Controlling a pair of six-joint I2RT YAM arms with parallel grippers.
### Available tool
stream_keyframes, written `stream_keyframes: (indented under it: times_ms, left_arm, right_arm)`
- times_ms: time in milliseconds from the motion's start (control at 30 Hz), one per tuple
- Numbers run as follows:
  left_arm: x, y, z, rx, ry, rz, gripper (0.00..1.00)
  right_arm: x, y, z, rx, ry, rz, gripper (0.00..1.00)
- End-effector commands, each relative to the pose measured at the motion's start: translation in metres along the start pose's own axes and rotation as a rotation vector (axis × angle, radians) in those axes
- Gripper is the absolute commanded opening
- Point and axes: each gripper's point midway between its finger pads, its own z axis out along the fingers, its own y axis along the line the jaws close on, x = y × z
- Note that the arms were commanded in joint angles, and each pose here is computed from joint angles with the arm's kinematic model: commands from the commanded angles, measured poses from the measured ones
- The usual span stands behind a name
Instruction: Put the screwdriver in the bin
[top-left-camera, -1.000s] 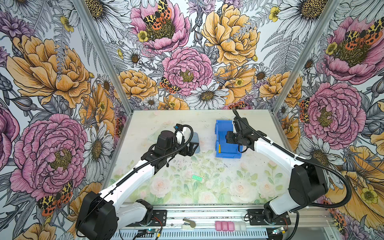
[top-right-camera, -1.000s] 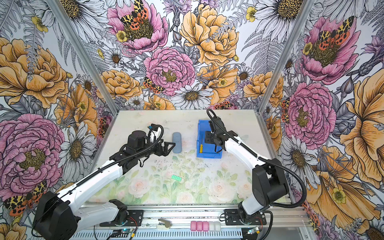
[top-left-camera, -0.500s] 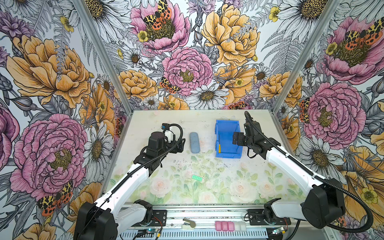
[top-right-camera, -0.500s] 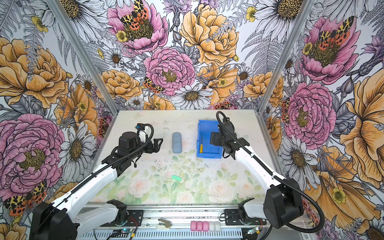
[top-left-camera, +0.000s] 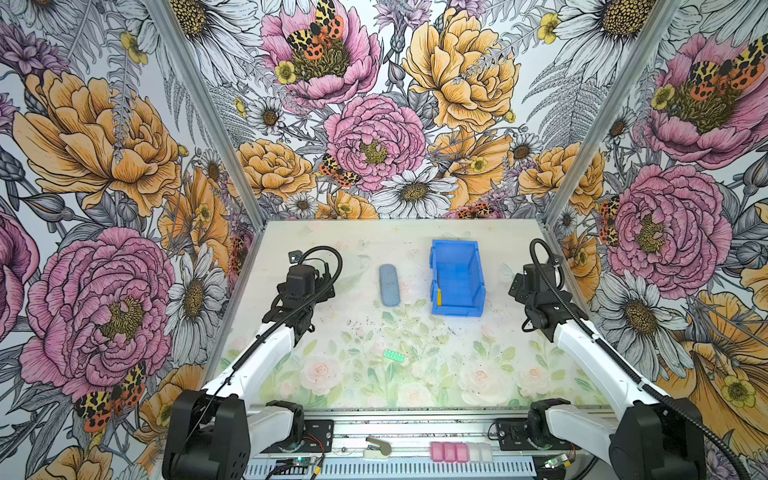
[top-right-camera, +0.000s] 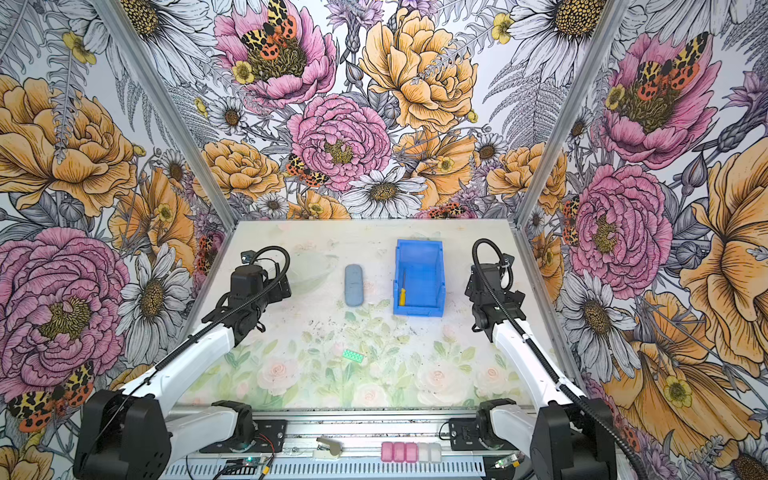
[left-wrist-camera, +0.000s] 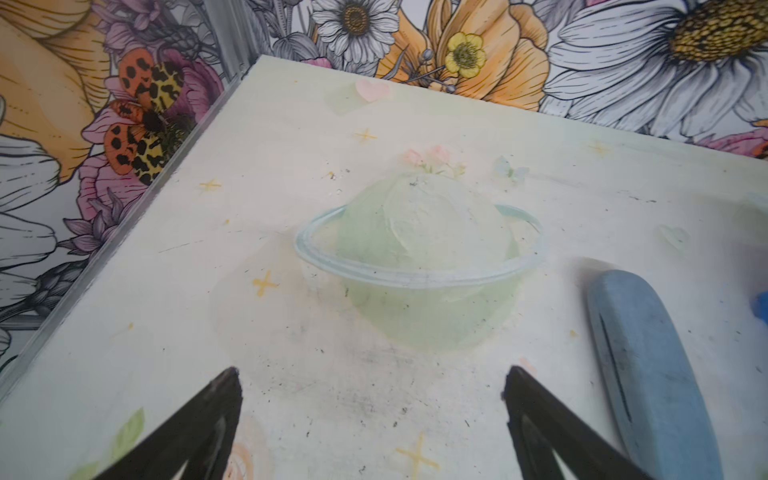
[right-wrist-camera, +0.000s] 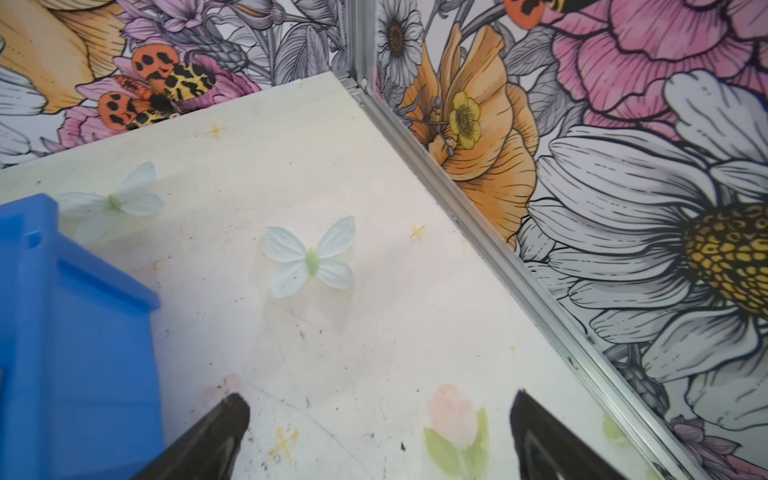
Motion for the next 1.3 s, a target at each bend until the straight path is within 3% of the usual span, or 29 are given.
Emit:
stream_keyframes:
  times_ms: [0,200,467,700,833,1267]
  left_arm:
    - [-0.006,0.031,0.011,-0.11,-0.054,-0.077,0.99]
    - [-0.018,0.044,0.022,-0.143,-0.149,-0.043,0.99]
    - [-0.022,0.032,0.027,-0.059,-0.383,0.052,0.99]
    - [-0.002,0.021,0.05,0.007,-0.391,0.07,0.99]
    - [-0.001,0.021,0.053,0.027,-0.386,0.066,0.99]
    - [-0.001,0.022,0.053,0.033,-0.386,0.061,0.99]
  right_arm:
    - [-0.024,0.006,0.007,-0.069,-0.155,0.048,1.0]
    - [-0.022,0.033,0.031,-0.253,-0.215,-0.034,0.99]
    - [-0.016,0.051,0.066,-0.29,-0.24,-0.11,0.99]
    - [-0.003,0.07,0.071,-0.404,-0.267,-0.156,0.99]
    - [0.007,0.076,0.062,-0.477,-0.35,-0.177,1.0]
    - [0.008,0.075,0.062,-0.471,-0.338,-0.171,1.0]
